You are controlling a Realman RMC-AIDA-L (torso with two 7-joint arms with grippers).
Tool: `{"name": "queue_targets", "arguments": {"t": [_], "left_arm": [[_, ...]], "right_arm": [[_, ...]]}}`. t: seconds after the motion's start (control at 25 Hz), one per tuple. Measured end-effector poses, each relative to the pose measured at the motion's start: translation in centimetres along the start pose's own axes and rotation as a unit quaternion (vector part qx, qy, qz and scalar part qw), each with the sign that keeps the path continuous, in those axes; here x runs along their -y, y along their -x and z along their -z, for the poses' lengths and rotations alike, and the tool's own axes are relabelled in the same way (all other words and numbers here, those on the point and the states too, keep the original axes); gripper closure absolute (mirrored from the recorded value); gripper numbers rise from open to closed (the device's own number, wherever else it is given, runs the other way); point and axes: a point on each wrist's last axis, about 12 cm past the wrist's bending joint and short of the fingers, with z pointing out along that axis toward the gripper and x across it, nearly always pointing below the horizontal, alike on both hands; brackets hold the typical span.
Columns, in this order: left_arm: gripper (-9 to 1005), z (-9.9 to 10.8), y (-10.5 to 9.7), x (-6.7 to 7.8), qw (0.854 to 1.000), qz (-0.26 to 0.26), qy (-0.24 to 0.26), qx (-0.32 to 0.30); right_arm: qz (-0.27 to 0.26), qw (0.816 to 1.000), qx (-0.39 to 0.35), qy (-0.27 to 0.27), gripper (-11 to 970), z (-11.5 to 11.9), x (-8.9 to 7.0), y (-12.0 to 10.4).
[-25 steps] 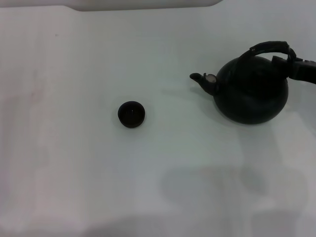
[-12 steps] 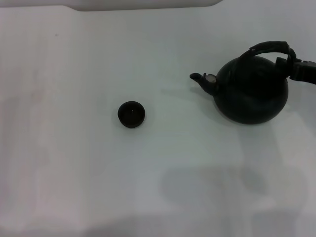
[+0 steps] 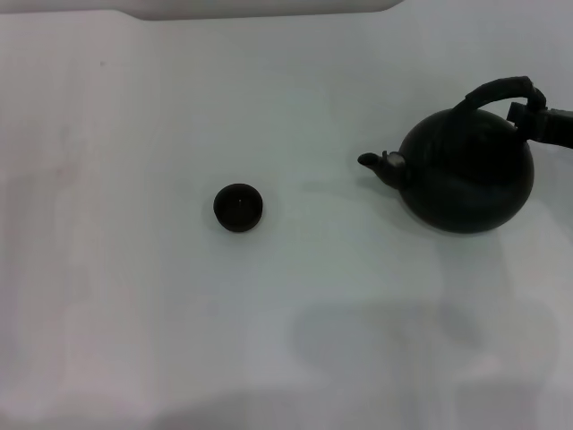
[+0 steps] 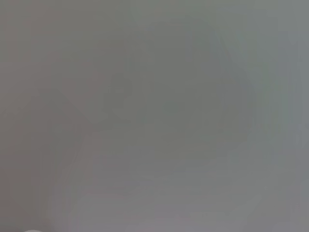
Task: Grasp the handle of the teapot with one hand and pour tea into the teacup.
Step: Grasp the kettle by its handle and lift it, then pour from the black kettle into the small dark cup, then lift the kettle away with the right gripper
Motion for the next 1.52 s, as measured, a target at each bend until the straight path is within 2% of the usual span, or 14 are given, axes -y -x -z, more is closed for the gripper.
{"name": "queue_targets", "arguments": {"t": [0.2, 0.44, 0.48, 0.8, 1.0, 1.52], "left_arm": [[168, 0.0, 0.0, 0.0, 1.000, 0.000, 0.001, 0.001], [168, 0.1, 0.0, -0.1, 1.000, 0.000, 0.002, 0.001], [168, 0.1, 0.0, -0.1, 1.000, 0.000, 0.002, 0.001], [168, 0.0, 0.0, 0.0, 1.000, 0.000, 0.001, 0.000], [168, 0.0, -0.1, 0.1, 1.000, 0.000, -0.002, -0.002], [168, -0.2, -0.2, 0.4, 1.000, 0.002, -0.007, -0.003]], "right_arm": [[0.018, 1.000, 0.004, 0.002, 734, 0.2, -0.3, 0.5], [0.052, 0.998, 0.012, 0.012, 735, 0.5, -1.6, 1.9], [0.069, 0.997, 0.015, 0.027, 736, 0.4, -2.6, 2.8], [0.155, 0.983, 0.021, 0.092, 750, -1.5, -7.9, 5.7], [0.201, 0.973, 0.028, 0.109, 749, -2.8, -10.3, 6.5], [0.269, 0.957, 0.060, 0.091, 768, -4.0, -11.9, 5.2]]}}
